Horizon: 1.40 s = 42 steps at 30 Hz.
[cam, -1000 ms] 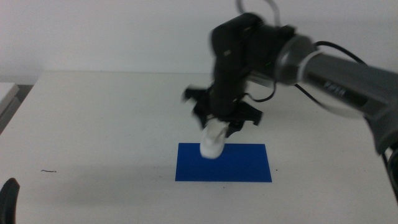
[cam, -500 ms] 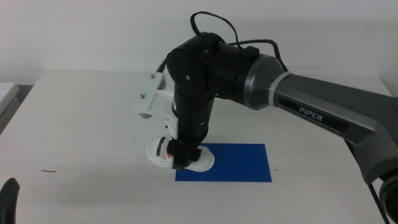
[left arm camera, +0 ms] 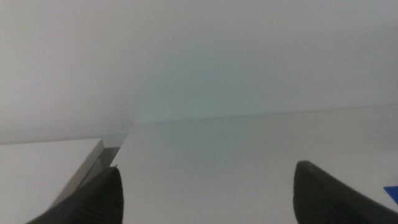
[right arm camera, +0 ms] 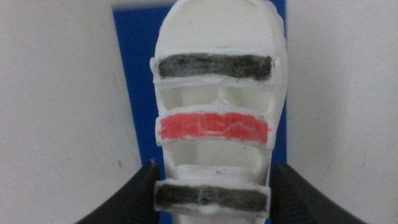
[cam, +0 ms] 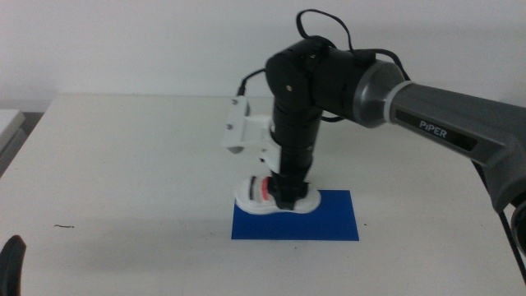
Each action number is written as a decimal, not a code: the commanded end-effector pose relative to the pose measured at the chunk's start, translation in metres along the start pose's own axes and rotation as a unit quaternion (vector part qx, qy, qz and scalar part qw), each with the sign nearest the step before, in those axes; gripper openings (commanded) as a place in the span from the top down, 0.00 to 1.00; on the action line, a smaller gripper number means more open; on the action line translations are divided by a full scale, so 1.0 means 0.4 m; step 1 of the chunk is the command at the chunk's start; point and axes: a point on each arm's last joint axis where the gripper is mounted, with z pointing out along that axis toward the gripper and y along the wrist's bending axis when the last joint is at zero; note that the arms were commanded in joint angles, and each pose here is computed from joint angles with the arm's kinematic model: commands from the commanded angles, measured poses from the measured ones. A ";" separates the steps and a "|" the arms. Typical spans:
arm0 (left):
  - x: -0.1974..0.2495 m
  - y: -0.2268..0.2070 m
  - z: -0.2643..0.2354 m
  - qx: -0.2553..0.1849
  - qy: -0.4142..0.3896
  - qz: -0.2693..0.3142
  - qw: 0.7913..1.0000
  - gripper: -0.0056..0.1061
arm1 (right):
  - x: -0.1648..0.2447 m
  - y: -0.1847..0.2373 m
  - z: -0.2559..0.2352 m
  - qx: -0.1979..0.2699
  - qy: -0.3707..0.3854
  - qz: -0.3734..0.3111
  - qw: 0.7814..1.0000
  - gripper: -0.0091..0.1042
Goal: Use one arm to grab the shoe from the table and place it on the mat.
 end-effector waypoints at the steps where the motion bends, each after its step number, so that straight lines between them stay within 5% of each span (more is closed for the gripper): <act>1: -0.002 0.000 0.001 0.001 -0.003 -0.003 1.000 0.11 | 0.027 -0.009 0.015 -0.008 0.011 -0.015 1.000 0.94; 6: -0.002 0.000 0.001 0.001 -0.003 -0.003 1.000 0.11 | 0.077 -0.004 0.066 -0.044 0.037 0.003 0.998 0.94; 14: -0.002 0.000 0.001 0.001 -0.003 -0.003 1.000 0.11 | 0.090 -0.002 0.107 -0.038 0.029 0.013 0.999 0.92; 17: -0.002 0.000 0.001 0.001 -0.003 -0.003 1.000 0.11 | 0.085 -0.008 0.107 -0.026 0.018 0.013 0.999 0.79; 24: -0.002 0.000 0.001 0.001 -0.003 -0.003 1.000 0.11 | 0.082 -0.015 0.105 -0.010 0.012 0.010 1.000 0.21; 27: -0.002 0.000 0.001 0.001 -0.003 -0.003 1.000 0.11 | 0.092 -0.015 0.040 0.015 0.007 0.050 0.999 0.10; 31: -0.002 0.000 0.001 0.001 -0.003 -0.003 1.000 0.11 | 0.167 0.033 -0.124 0.083 -0.050 0.144 0.985 0.10; 35: -0.002 0.000 0.001 0.001 -0.003 -0.003 1.000 0.11 | 0.337 0.149 -0.249 0.173 -0.160 0.273 0.933 0.10; 39: -0.002 0.000 0.001 0.001 -0.003 -0.003 1.000 0.11 | 0.520 0.294 -0.277 0.222 -0.292 0.439 0.820 0.10; 42: -0.002 0.000 0.001 0.001 -0.003 -0.003 1.000 0.11 | 0.629 0.394 -0.233 0.253 -0.325 0.490 0.768 0.10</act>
